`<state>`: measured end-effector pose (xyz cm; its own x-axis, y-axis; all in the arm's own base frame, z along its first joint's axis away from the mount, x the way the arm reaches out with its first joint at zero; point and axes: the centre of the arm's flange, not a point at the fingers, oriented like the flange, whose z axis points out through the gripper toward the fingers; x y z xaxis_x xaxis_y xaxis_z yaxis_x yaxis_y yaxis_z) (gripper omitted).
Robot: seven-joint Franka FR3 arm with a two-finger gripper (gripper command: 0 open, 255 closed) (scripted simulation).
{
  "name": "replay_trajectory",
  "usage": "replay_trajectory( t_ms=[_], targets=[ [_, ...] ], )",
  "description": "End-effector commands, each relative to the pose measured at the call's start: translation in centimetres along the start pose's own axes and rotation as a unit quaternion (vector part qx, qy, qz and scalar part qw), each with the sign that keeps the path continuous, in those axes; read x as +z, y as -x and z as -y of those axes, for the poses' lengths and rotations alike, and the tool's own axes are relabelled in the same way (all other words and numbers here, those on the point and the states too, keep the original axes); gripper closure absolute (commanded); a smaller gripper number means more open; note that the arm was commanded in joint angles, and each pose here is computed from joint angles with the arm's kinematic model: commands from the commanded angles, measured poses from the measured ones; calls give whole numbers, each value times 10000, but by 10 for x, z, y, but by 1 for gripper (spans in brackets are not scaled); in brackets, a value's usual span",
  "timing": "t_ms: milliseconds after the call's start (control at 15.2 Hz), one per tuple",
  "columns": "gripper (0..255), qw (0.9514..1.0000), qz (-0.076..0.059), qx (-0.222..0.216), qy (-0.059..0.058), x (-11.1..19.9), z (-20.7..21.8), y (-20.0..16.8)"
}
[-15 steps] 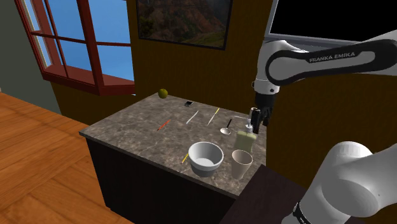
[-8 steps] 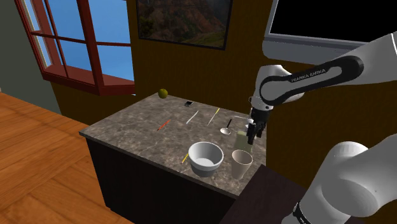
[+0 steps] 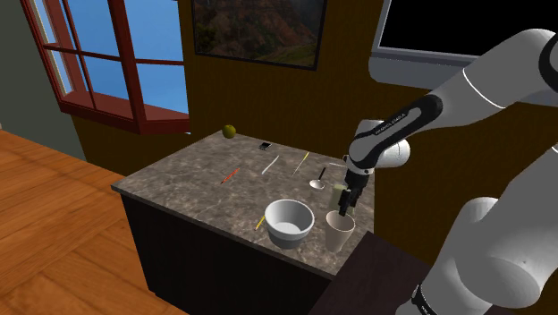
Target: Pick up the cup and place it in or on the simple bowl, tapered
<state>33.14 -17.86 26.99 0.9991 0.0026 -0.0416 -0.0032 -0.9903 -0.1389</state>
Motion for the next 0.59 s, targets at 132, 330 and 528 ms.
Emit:
replay_trajectory(
  t_ms=[132,330,528],
  targets=[
    [0,10000,-35,-17,-11,24,-5,-2],
    [0,10000,-35,-17,-11,39,-5,-2],
    [0,10000,-35,-17,-11,48,-5,-2]
  ],
)
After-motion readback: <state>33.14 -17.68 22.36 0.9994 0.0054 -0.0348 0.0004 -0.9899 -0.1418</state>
